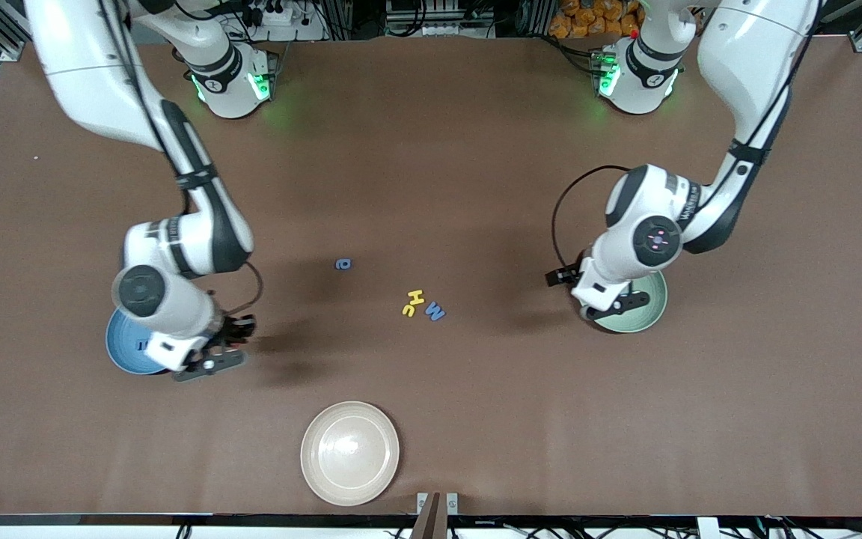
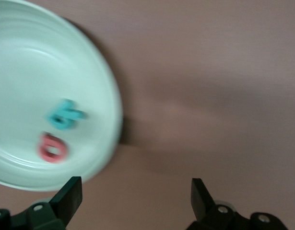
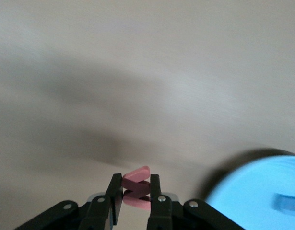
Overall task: Sort upper and lower case letters into plates
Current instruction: 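Carry the pink w to the blue plate while the left gripper reaches blue M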
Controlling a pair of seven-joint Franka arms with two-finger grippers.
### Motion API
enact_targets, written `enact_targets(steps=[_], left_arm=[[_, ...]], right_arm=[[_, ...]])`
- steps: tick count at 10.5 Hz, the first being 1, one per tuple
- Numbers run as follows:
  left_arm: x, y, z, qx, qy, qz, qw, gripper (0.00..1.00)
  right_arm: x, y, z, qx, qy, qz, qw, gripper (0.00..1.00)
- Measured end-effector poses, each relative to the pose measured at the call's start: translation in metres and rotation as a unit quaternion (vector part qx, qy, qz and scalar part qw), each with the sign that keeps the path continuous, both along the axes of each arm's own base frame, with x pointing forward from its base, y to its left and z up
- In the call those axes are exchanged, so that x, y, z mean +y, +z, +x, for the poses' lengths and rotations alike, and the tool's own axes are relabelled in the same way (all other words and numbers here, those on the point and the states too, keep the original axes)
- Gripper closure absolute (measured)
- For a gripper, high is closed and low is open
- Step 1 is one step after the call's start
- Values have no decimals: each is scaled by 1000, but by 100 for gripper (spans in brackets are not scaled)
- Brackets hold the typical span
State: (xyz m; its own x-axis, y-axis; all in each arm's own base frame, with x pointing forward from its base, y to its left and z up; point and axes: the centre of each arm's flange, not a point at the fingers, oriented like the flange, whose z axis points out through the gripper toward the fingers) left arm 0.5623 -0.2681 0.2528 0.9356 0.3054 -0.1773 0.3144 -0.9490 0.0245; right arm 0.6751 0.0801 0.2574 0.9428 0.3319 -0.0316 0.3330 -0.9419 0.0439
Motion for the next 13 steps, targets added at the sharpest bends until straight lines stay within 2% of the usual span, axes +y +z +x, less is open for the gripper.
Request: enact_targets(steps=[2, 4, 6, 8, 9, 10, 11, 12, 13], left_arm=[[-79, -5, -6, 0, 57, -3, 998, 0], [-142, -24, -16, -6, 89, 7, 996, 0], [-185, -39, -20, -28, 100, 22, 994, 0], [-214, -44, -22, -66, 89, 35, 993, 0], [-222, -43, -20, -88, 69, 34, 993, 0], [-226, -41, -16, -107, 21, 24, 994, 0], [-227, -36, -11, -125, -48, 9, 991, 0], [-229, -31, -6, -147, -118, -6, 982, 0], [-231, -27, -3, -167, -195, -18, 966, 0]], right_arm=[[-62, 5, 2, 13, 32, 0, 999, 73], [-119, 4, -2, 27, 53, 2, 998, 72], [-148, 5, -5, 31, 52, 4, 998, 48], [-136, 6, -3, 28, 54, 8, 998, 21], [-125, 8, -1, 25, 47, 9, 999, 7], [-112, 10, 1, 22, 33, 10, 999, 0], [-92, 11, 3, 18, 12, 10, 1000, 0], [-66, 13, 3, 14, -14, 9, 1000, 0], [-34, 13, 2, 12, -44, 7, 999, 0]])
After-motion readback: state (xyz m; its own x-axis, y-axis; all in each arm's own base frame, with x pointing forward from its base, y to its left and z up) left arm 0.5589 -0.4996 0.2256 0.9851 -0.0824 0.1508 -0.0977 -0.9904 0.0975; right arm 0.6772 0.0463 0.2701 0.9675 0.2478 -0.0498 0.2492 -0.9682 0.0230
